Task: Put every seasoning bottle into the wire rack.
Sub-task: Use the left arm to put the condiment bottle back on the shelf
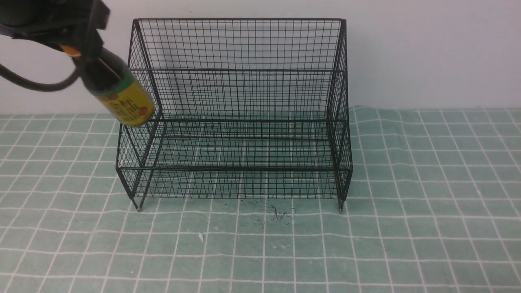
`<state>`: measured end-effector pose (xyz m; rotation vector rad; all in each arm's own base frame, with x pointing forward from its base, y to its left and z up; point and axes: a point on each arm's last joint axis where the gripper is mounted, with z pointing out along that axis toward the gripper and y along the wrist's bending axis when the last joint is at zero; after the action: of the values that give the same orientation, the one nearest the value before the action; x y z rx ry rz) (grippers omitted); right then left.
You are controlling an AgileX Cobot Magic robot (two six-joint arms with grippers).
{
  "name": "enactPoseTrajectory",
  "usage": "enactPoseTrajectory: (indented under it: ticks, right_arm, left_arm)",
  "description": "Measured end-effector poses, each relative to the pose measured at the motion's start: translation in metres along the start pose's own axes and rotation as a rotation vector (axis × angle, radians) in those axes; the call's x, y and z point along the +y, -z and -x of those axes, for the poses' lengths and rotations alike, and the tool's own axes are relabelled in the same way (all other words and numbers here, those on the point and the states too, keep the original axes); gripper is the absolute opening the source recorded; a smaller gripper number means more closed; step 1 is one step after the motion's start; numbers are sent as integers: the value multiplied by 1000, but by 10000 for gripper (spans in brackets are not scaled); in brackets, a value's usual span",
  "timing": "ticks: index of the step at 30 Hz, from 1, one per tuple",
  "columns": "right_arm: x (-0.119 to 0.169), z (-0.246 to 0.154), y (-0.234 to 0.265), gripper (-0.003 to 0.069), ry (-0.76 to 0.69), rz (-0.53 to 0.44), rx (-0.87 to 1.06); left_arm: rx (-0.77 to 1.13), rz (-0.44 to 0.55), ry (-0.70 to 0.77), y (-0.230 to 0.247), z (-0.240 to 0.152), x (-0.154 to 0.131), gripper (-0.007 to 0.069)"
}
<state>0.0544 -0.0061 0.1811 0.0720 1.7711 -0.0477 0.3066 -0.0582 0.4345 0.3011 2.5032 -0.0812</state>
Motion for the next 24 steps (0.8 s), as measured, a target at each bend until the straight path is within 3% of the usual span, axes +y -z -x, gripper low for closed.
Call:
enactPoseTrajectory:
  ticks: [6, 24]
  right_arm:
    - [0, 0, 0, -15, 0, 0, 0]
    - [0, 0, 0, -15, 0, 0, 0]
  left_arm:
    - [105, -19, -61, -45, 5, -20, 288]
    - [277, 1, -42, -124, 4, -20, 288]
